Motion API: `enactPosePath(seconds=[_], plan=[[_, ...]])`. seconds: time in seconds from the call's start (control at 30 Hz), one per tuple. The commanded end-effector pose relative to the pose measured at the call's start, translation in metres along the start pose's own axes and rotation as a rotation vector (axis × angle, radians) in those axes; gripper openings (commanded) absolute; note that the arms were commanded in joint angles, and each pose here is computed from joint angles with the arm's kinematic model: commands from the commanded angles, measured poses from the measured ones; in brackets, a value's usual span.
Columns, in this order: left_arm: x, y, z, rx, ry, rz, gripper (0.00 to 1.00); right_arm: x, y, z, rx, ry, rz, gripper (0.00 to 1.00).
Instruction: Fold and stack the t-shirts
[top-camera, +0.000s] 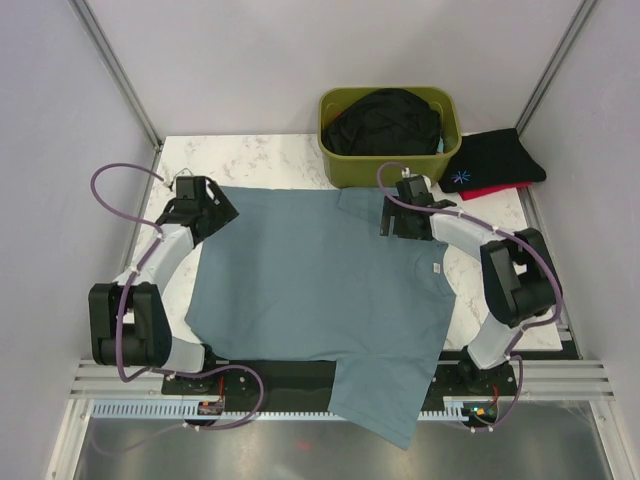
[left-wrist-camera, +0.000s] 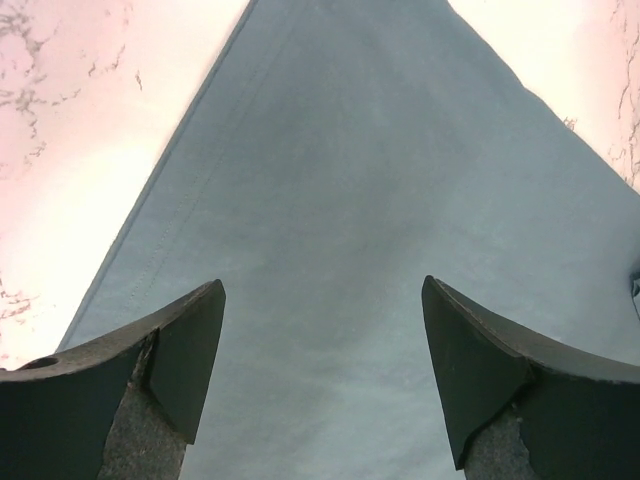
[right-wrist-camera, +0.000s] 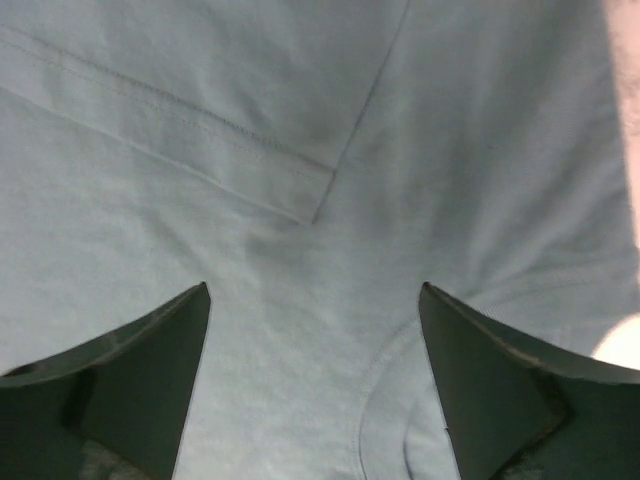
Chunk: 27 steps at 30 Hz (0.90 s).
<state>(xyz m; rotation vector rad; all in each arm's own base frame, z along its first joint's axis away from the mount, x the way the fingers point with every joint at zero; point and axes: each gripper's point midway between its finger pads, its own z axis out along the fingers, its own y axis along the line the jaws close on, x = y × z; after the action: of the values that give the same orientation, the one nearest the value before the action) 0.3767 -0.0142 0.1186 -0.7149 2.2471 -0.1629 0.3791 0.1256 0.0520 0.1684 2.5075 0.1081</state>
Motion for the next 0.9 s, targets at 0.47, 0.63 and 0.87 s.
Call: enactPosePath(seconds=[0.47, 0.63, 0.87], plan=[[0.016, 0.021, -0.03, 0.003, -0.099, -0.101, 0.8, 0.021, 0.018, -0.037, -0.032, -0.058, 0.03, 0.83], [0.066, 0.007, -0.028, 0.097, 0.048, -0.112, 0.79, 0.084, 0.011, -0.056, -0.064, 0.024, 0.12, 0.85], [0.126, -0.001, -0.041, 0.129, 0.158, -0.005, 0.75, 0.116, -0.018, -0.069, 0.004, 0.048, 0.154, 0.85]])
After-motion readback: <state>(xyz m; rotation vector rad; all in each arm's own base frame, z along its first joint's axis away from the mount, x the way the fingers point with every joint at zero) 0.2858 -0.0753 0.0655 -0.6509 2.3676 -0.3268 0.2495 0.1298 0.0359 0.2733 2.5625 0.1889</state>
